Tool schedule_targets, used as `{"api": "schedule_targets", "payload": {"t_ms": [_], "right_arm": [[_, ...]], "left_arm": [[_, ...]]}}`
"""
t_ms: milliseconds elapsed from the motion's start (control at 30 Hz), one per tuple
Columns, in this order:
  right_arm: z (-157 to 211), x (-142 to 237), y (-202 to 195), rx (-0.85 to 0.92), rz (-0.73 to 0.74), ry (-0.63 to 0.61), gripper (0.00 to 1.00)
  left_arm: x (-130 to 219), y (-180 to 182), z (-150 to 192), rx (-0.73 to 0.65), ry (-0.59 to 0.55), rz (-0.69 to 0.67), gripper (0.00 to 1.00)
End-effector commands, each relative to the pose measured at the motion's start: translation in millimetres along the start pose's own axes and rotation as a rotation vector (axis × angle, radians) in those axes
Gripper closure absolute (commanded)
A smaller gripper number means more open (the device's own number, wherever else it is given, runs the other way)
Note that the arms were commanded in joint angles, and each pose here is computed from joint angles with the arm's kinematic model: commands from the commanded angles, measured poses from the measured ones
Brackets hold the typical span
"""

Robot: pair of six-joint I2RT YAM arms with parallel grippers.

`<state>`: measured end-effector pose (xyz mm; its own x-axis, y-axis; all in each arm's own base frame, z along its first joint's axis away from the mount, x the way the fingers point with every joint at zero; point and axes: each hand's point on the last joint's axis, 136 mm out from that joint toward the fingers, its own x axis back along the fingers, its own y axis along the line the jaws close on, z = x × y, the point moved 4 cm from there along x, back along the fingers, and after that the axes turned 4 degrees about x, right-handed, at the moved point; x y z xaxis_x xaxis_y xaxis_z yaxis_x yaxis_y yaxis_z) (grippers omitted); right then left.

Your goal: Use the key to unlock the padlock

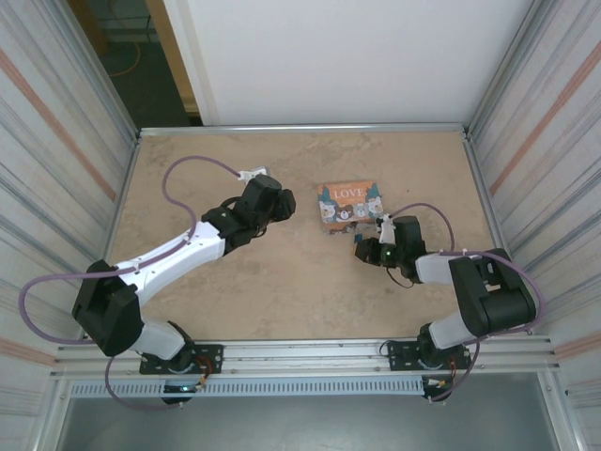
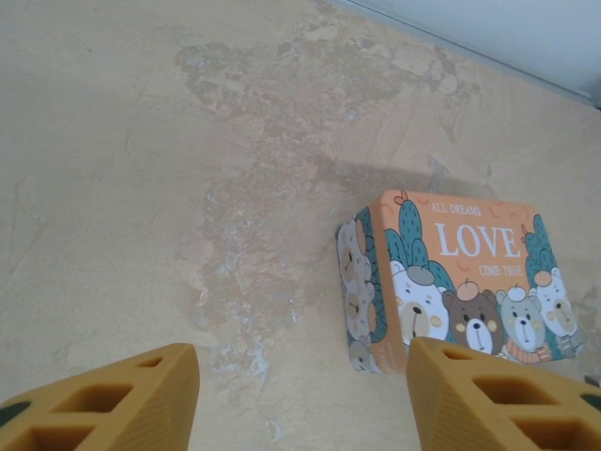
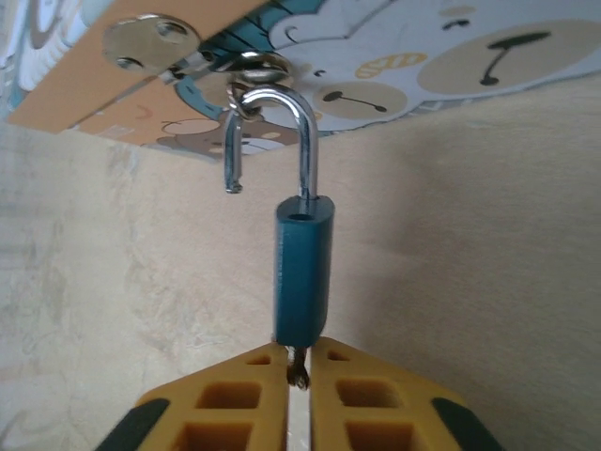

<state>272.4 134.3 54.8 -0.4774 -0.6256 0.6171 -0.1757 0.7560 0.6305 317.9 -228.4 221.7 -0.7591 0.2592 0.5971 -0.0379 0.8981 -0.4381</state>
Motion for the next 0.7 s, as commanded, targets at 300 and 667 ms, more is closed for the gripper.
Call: {"api": "schedule_targets", "payload": {"t_ms": [300,667], "right_arm": [[-13,31,-2,0.009,0.071,-0.061,0.67],[-54,57,0,0.014,0.106,-0.24,0.13]], "left_arm": [[14,0,-26,-0.081,-0.075,0.016,0.3],[11,-10,-25,-0.109,0.013,0.242,0.22]]}}
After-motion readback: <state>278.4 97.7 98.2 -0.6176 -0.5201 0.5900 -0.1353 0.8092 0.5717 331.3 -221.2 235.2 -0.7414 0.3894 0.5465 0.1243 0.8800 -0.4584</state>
